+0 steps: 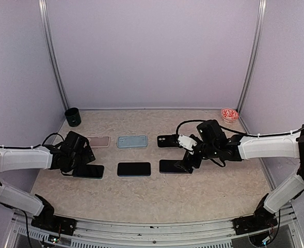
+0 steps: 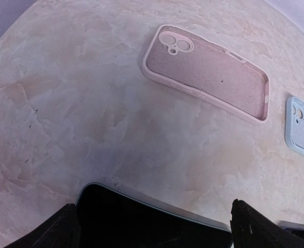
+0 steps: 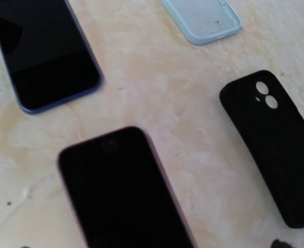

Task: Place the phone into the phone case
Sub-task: Pick up the phone at the center of the board.

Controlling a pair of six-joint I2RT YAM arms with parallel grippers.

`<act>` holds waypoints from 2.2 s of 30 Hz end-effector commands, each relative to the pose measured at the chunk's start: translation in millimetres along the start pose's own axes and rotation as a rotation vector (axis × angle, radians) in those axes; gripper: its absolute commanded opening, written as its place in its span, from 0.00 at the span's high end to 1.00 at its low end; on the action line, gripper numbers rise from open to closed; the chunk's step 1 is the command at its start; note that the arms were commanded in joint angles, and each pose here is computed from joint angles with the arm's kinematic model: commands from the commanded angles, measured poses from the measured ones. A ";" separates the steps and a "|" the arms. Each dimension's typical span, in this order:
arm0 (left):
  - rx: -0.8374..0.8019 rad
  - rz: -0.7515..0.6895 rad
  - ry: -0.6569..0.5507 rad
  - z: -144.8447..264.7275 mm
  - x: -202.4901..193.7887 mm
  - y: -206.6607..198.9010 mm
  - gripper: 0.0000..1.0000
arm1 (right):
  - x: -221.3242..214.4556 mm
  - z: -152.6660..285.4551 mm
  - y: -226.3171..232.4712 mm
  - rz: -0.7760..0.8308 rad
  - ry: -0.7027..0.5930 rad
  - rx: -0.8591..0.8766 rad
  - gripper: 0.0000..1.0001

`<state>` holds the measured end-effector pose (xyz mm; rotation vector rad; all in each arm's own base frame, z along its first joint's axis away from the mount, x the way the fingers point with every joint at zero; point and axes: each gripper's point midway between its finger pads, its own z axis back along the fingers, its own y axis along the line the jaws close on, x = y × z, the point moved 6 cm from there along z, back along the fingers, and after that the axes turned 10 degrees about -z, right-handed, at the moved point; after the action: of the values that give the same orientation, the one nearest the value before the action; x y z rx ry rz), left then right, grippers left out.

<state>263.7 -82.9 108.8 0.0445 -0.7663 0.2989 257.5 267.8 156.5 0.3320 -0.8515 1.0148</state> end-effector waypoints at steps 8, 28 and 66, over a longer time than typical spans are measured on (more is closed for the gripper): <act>-0.089 -0.018 -0.029 9.0 15.3 -24.9 0.01 | -23.3 -43.9 -1.2 0.081 0.142 0.147 0.03; -0.141 -0.006 -0.055 21.3 14.0 -30.6 0.01 | -56.3 -58.9 -34.0 -0.034 0.201 0.192 0.01; -0.201 0.022 -0.071 28.2 9.0 -34.6 0.01 | -76.6 -63.6 -3.4 -0.136 0.388 0.173 0.09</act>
<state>262.7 -115.8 136.5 -0.1126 -0.8485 0.2376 288.8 268.8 70.8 0.3739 -0.4842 1.0034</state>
